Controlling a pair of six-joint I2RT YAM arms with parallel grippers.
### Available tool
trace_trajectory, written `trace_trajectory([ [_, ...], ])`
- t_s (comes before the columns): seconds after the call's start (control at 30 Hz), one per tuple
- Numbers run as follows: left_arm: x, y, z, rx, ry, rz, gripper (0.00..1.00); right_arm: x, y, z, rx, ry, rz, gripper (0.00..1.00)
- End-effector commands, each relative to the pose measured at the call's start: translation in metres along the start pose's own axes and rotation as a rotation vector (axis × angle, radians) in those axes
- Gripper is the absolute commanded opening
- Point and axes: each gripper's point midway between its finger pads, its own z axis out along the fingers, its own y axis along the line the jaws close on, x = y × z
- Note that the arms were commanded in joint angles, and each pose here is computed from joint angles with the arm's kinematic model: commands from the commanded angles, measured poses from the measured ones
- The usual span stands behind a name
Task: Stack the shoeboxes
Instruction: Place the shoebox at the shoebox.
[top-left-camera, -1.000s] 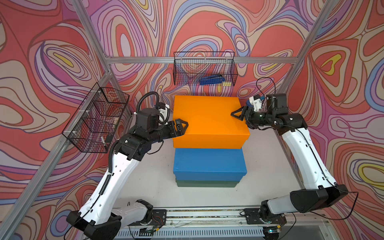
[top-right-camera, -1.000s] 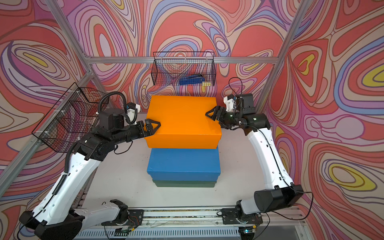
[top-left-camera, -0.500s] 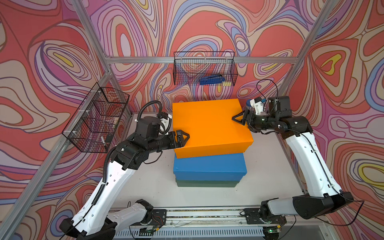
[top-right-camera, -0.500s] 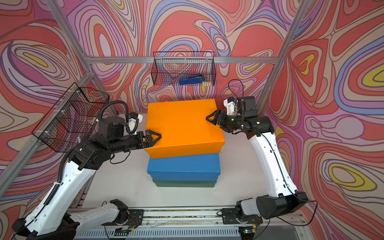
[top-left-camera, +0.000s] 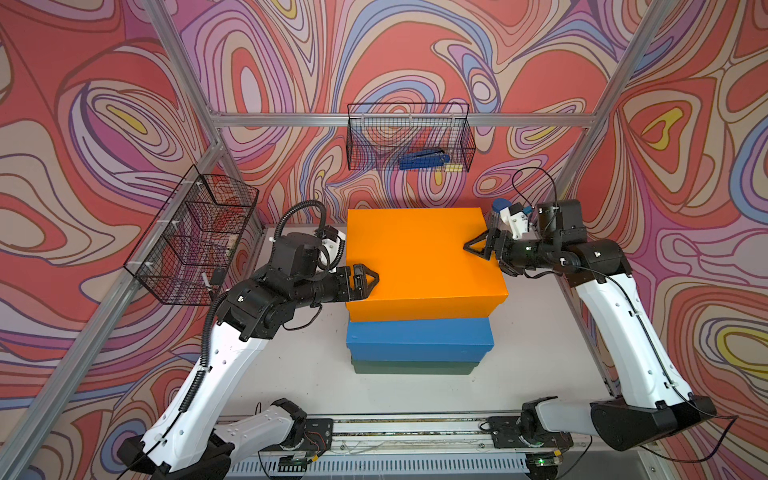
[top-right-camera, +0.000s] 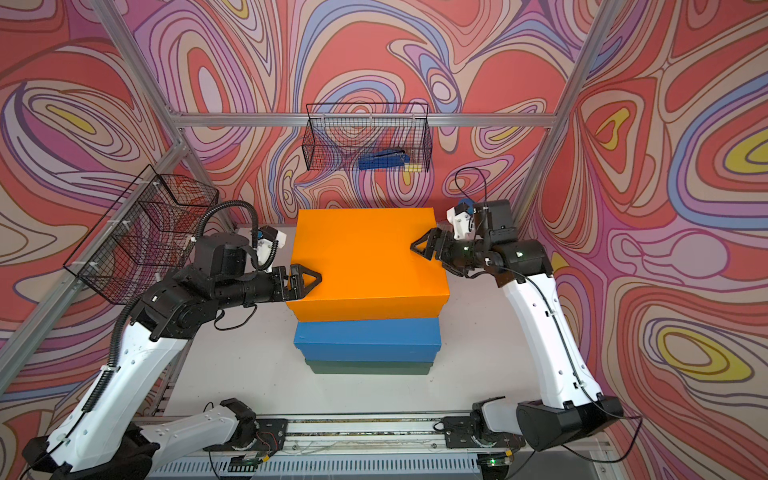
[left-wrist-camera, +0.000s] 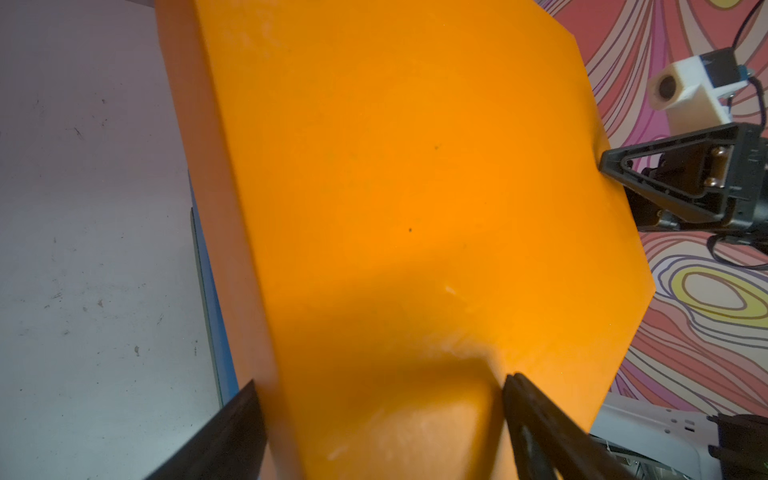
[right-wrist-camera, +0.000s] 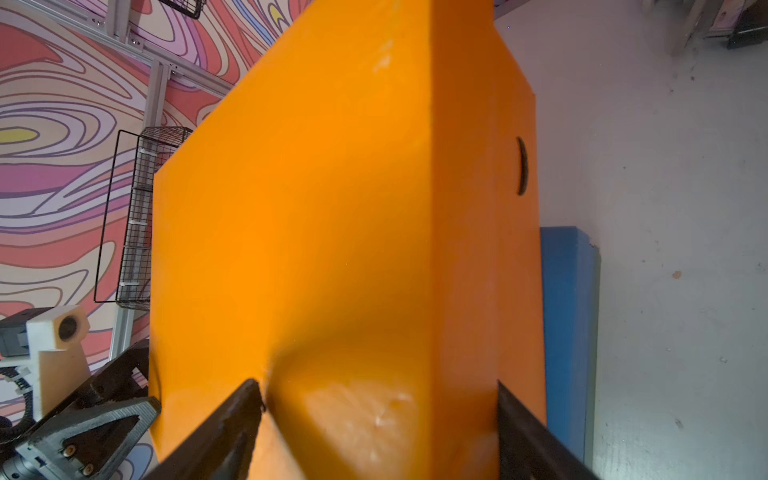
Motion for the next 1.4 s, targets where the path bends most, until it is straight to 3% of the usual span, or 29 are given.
trace_trajectory([
  [0.0, -0.003, -0.025, 0.001, 0.096, 0.011, 0.103, 0.89, 0.027, 0.034, -0.01, -0.12, 0.093, -0.024, 0.87],
  [0.8, -0.007, 0.016, -0.008, -0.034, 0.001, 0.085, 1.0, 0.007, 0.012, -0.021, 0.058, 0.062, -0.098, 0.98],
  [1.13, -0.017, 0.029, -0.016, -0.08, -0.012, 0.096, 1.0, 0.001, 0.003, -0.017, 0.074, 0.063, -0.086, 0.98],
  [1.37, -0.025, 0.023, -0.008, -0.053, 0.018, 0.101, 0.94, -0.008, 0.009, -0.006, 0.033, 0.073, -0.085, 0.94],
])
